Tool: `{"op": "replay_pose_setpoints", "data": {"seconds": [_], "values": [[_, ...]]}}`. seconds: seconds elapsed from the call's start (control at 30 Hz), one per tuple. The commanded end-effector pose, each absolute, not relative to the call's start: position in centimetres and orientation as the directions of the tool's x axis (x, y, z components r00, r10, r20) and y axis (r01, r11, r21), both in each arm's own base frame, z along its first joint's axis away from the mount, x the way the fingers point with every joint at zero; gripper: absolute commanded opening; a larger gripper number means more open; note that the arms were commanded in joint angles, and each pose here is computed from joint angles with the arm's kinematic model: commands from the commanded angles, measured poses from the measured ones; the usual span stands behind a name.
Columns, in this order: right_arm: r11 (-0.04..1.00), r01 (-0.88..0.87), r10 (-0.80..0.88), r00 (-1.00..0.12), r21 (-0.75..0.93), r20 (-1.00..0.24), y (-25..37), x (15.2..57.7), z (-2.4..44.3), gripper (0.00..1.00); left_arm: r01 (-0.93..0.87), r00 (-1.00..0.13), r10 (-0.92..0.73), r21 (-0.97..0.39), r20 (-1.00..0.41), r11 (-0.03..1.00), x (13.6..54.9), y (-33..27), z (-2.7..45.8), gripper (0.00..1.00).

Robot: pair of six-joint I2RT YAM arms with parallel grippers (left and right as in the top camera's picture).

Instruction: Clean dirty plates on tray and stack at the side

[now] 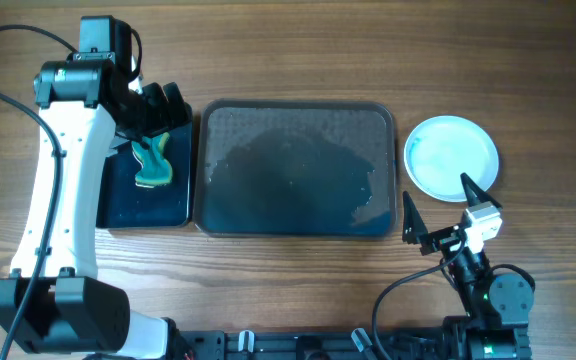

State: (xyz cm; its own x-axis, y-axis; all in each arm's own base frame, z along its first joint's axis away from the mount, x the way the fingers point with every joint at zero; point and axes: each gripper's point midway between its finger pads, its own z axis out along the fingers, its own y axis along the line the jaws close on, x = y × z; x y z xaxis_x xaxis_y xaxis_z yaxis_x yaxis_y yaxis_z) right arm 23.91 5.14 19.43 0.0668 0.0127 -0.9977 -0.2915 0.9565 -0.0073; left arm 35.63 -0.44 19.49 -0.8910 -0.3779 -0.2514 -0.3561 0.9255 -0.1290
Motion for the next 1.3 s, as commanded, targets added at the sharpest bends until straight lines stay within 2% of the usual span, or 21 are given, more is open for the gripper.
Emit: {"op": "replay_pose_setpoints", "data": {"seconds": [0.0,1.03,1.13,1.27], "values": [[0.968,-0.249,0.001,0.017,-0.003,-1.0,4.4,24.1,17.9,1.0,-0.36,-0.889,-0.385,-0.139,-0.249,0.922,35.7,-0.6,19.6,1.0],[0.969,-0.247,0.001,0.02,-0.004,-1.0,4.4,24.1,18.0,1.0,-0.361,-0.888,-0.384,-0.134,-0.251,0.923,35.7,-0.6,19.6,1.0],[0.969,-0.247,0.001,0.02,-0.004,-1.0,4.4,24.1,18.0,1.0,-0.353,-0.873,-0.382,-0.145,-0.303,0.924,36.0,-0.4,20.7,1.0],[0.969,-0.247,0.001,0.02,-0.004,-1.0,4.4,24.1,18.0,1.0,-0.277,-0.783,-0.355,-0.225,-0.51,0.934,38.1,-1.4,23.9,1.0]]}}
